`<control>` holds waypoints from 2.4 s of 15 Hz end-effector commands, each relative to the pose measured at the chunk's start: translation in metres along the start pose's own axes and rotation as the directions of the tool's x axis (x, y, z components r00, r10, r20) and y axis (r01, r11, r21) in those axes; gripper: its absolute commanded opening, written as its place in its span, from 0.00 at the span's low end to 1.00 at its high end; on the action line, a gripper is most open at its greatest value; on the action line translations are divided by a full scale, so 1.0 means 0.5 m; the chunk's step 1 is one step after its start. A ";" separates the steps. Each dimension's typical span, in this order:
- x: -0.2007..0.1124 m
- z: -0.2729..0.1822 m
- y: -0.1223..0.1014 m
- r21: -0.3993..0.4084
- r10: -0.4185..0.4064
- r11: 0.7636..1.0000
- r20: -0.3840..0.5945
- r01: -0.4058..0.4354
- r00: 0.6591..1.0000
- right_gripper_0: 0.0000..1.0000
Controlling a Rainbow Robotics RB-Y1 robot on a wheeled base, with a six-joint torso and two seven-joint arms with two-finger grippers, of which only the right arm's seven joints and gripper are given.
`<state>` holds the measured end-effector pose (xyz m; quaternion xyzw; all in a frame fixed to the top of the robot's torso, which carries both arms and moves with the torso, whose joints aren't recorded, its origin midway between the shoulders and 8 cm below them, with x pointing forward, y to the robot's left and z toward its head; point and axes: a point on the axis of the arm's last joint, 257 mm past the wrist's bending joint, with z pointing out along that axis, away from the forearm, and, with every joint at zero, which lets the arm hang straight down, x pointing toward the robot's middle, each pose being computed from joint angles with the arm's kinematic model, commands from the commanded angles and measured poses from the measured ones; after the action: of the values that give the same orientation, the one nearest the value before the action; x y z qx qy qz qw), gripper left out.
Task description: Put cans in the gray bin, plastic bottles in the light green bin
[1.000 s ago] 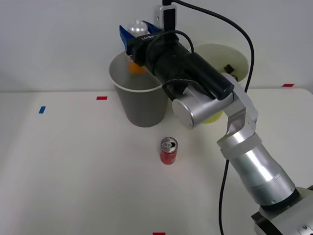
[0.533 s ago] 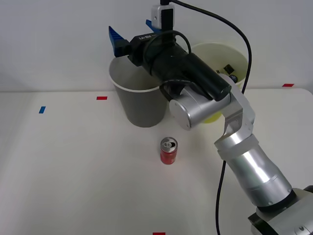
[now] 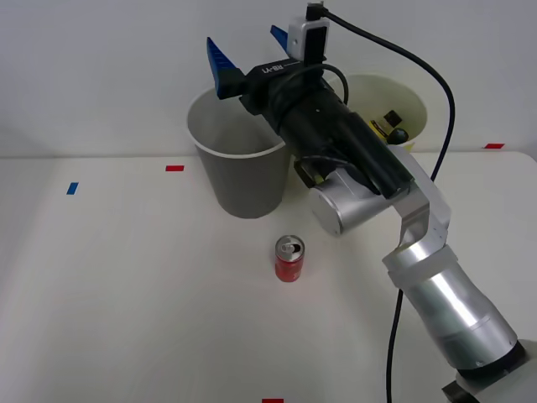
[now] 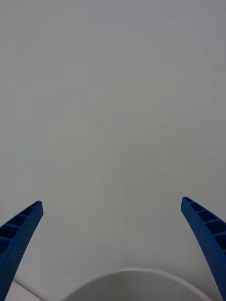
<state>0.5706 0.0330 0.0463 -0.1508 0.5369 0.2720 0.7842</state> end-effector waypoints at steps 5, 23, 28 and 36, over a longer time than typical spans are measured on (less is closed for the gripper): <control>-0.041 -0.190 -0.107 0.083 0.002 0.996 0.139 -0.013 0.990 1.00; 0.065 -0.631 -0.304 0.410 -0.073 0.908 -0.043 0.084 0.996 1.00; 0.116 -0.759 -0.317 0.514 -0.017 0.855 -0.098 0.065 0.995 1.00; 0.179 -0.894 -0.299 0.617 0.057 0.785 -0.174 0.064 0.983 1.00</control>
<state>0.3480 -0.3018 -0.2078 0.0802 0.6620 0.0618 0.7426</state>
